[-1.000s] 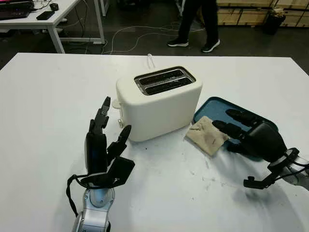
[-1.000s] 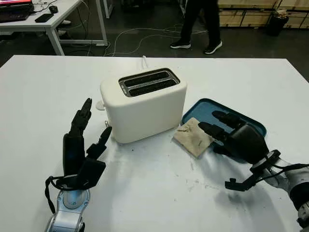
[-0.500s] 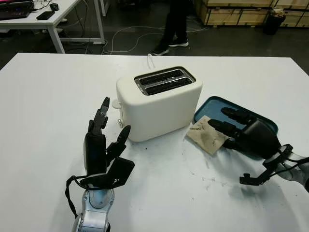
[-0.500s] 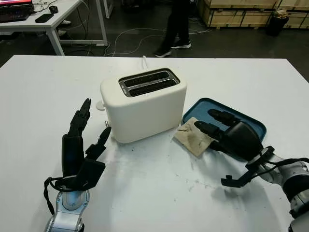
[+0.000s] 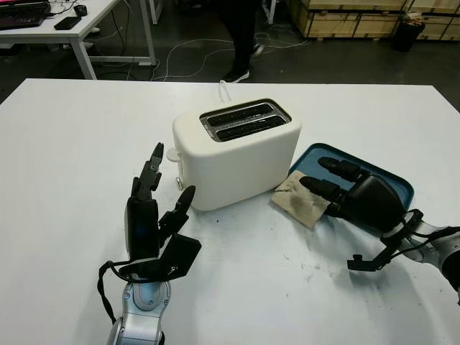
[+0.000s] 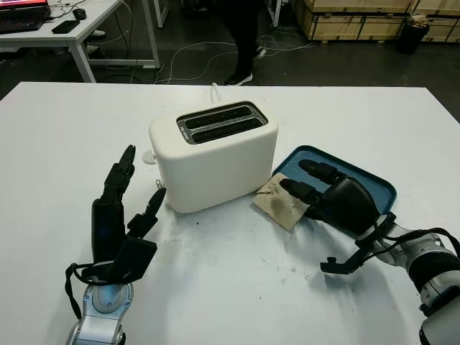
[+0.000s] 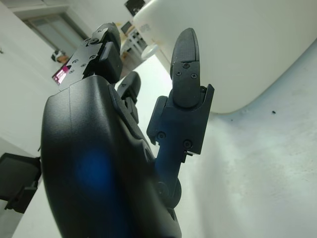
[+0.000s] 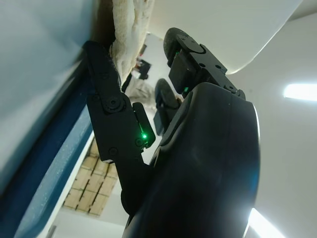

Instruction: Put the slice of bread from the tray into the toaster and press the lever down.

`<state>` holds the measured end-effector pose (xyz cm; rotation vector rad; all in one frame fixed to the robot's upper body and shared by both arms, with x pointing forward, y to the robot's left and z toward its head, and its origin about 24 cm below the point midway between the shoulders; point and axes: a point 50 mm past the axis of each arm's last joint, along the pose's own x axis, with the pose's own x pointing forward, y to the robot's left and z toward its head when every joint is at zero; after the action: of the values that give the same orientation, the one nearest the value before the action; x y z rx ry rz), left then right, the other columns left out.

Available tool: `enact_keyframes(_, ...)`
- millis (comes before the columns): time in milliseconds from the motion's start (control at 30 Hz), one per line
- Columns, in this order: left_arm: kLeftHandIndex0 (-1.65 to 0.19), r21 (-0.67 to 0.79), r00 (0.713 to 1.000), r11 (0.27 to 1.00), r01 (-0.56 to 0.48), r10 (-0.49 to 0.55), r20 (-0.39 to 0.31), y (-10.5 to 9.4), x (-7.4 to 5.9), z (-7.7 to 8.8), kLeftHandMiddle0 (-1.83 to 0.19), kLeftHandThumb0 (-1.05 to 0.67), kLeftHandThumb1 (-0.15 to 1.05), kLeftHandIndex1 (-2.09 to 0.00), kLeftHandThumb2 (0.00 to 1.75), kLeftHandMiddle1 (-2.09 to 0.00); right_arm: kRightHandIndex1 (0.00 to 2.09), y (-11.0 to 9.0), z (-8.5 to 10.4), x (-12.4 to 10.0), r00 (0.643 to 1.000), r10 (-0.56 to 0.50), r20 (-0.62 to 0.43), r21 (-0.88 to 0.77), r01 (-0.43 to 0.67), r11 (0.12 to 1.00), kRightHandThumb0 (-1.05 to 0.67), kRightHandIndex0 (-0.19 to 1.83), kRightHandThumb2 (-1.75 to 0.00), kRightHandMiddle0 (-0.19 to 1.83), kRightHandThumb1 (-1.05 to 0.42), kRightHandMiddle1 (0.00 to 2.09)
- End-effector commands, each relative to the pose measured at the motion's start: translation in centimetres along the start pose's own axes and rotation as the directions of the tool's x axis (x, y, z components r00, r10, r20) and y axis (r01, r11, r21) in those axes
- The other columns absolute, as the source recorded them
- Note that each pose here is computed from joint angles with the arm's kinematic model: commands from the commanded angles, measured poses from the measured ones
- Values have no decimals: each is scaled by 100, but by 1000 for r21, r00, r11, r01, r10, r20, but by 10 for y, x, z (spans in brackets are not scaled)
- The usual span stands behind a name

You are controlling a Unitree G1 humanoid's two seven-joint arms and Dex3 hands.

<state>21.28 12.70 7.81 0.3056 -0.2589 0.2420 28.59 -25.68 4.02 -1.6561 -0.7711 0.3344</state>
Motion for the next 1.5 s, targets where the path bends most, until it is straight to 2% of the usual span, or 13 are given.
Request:
enact_keyframes(0,-27,-24,1000,1000,-11,11,-1,-2,-1,2,-9,-43,92,0,28,-53,47,2,5,4,998,-49,34,-14,50,999,-26,89,-1,89,-76,7)
enact_keyframes(67,-27,-17,1000,1000,-11,11,-3,-2,-1,2,-9,-43,92,0,28,-53,128,2,5,5,997,-64,40,-36,66,997,-31,82,-1,116,-81,15)
enact_keyframes(100,-27,-15,1000,1000,-11,11,-4,-2,-1,2,-9,-44,92,-1,28,-53,155,2,5,5,997,-59,39,-40,60,997,-38,85,-1,120,-87,39)
enact_keyframes(133,-27,-14,1000,1000,-11,11,-3,-2,-1,1,-10,-44,92,-1,28,-53,165,3,5,5,998,-52,39,-44,54,998,-41,86,-1,110,-89,70)
enact_keyframes(200,-27,-14,1000,1000,-8,8,1,-2,-1,1,-10,-44,92,0,28,-53,172,3,5,3,998,-57,37,-58,59,997,-48,87,-7,94,-91,112)
enact_keyframes(300,-27,-2,1000,1000,-9,9,4,-2,0,2,-10,-44,92,-1,28,-53,174,4,4,3,999,-41,20,-57,42,997,-48,84,-13,76,-92,147)
enact_keyframes(433,-27,-11,1000,1000,-5,5,0,-2,1,2,-10,-44,92,0,28,-52,175,4,5,4,1000,-23,8,-33,23,999,-43,80,-12,60,-92,170)
enact_keyframes(600,-27,-6,1000,1000,-6,6,5,-2,1,1,-11,-45,92,-1,28,-52,175,3,7,6,997,-72,13,-33,72,997,-36,84,-4,67,-92,163)
enact_keyframes(733,-27,-14,1000,1000,-5,5,8,-2,1,1,-11,-44,92,0,28,-51,175,-1,6,8,994,-111,14,-21,112,994,-32,83,-9,60,-92,171)
enact_keyframes(933,-28,-8,1000,1000,0,0,7,-2,1,0,-12,-45,92,-1,27,-51,175,-28,-2,19,962,-264,-74,88,270,959,-30,79,-10,57,-92,174)
enact_keyframes(1233,-28,-2,1000,1000,4,-4,4,-3,1,0,-12,-44,92,0,28,-50,175,-91,-20,27,980,-166,-114,350,196,916,-29,75,-30,52,-92,175)
enact_keyframes(1333,-28,-10,1000,1000,6,-6,4,-4,2,0,-12,-43,92,0,28,-50,175,-103,-29,26,990,-91,-106,427,128,895,-32,77,-38,51,-92,175)
enact_keyframes(1467,-27,-1,1000,1000,2,-2,7,-3,4,1,-12,-44,92,0,28,-50,175,-116,-43,27,993,54,-105,546,12,838,-28,77,-37,52,-92,175)
